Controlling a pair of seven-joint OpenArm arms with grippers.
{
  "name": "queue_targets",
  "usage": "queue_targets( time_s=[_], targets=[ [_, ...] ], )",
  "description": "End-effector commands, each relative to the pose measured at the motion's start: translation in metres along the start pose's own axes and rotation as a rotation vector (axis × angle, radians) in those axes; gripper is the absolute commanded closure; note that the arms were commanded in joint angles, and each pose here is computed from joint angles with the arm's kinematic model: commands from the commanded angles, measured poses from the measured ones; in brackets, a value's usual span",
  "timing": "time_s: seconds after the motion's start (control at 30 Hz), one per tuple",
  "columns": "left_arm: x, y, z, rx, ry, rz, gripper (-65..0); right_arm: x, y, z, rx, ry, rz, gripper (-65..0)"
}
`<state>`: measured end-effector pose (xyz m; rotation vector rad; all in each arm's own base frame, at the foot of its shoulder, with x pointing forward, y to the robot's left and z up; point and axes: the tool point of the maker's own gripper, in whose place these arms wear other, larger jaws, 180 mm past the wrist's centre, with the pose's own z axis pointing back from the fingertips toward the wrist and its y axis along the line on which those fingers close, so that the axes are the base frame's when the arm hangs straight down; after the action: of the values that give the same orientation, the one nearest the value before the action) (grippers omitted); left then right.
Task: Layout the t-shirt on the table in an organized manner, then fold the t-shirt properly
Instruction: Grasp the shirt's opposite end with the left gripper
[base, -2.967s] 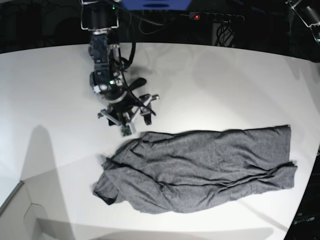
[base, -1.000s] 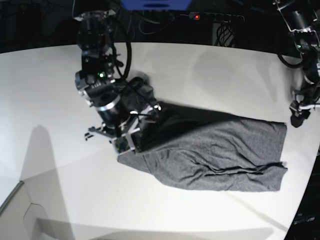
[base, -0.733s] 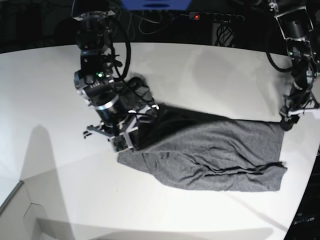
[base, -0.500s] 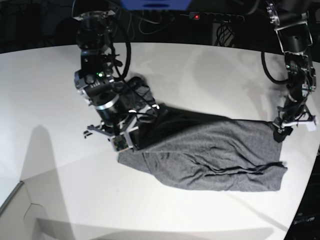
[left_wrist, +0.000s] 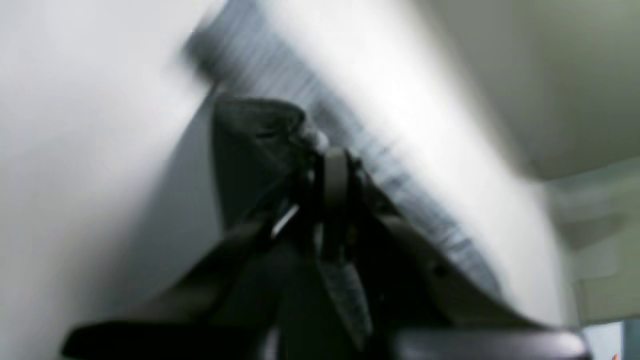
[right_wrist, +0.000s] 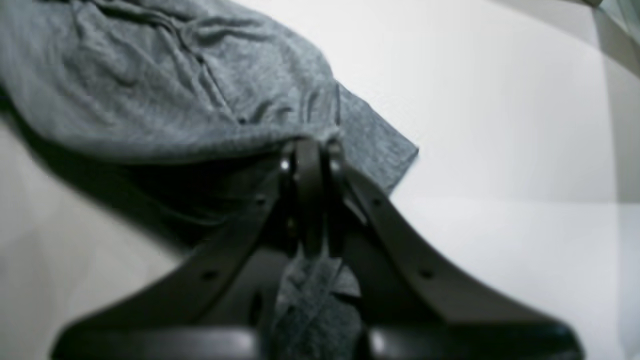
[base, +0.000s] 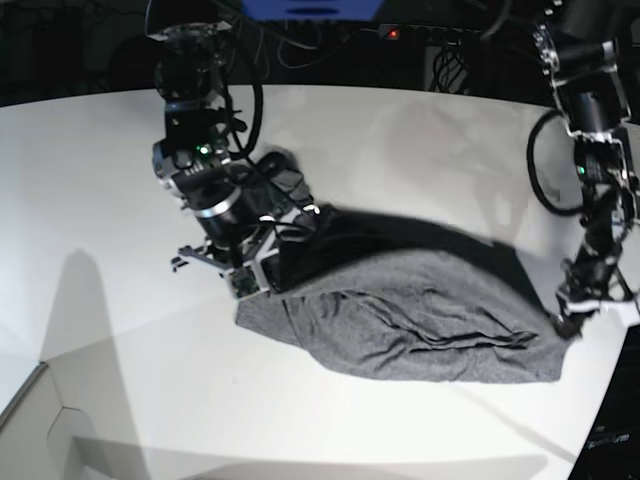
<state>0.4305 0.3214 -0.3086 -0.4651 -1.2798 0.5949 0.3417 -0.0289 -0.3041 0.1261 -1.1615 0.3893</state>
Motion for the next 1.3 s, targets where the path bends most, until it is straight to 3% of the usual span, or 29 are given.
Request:
queue_targets(
  time_s=[0.0,0.13,0.3,0.43,0.6,0.67,0.73,0.9,1.13,1.27],
  targets=[
    [0.041,-0.024,-0.008,-0.06,-0.093,-0.02,-0.3,0.017,-0.002,0.0,-0.004,-0.058,-0.009,0.0],
    [0.077,-0.06,-0.027,-0.125,-0.162,-0.012,-0.2,0.016,-0.002,0.0,-0.004,-0.057,-0.009,0.0],
    [0.082,-0.098,-0.067,-0.171,-0.141,0.052,-0.3,0.01,-0.007,-0.003,-0.006,-0.039,0.007,0.0],
    [0.068,-0.12,-0.097,-0.176,-0.074,0.079,-0.4,0.003,-0.009,-0.004,-0.007,-0.023,0.011,0.0],
    [0.054,-0.133,-0.125,-0.137,-0.099,0.058,-0.5,0.0,-0.009,-0.006,-0.005,-0.013,0.017,0.0],
    [0.044,-0.132,-0.132,-0.114,-0.062,0.016,-2.8,-0.001,-0.01,-0.006,-0.005,-0.013,0.018,0.0],
    [0.033,-0.129,-0.136,-0.093,-0.028,0.008,-10.8,0.003,-0.011,-0.007,-0.008,-0.02,0.021,0.0],
    [0.025,-0.125,-0.131,-0.104,-0.024,0.013,-31.8,0.006,-0.012,-0.008,-0.009,-0.027,0.023,0.0],
    [-0.015,-0.108,-0.08,-0.175,0.029,-0.015,-32.8,0.007,-0.011,-0.008,-0.006,-0.027,0.024,0.0],
    [-0.058,-0.073,-0.055,-0.126,0.091,-0.011,-32.8,0.007,-0.011,-0.008,-0.005,-0.029,0.026,0.0]
  ],
)
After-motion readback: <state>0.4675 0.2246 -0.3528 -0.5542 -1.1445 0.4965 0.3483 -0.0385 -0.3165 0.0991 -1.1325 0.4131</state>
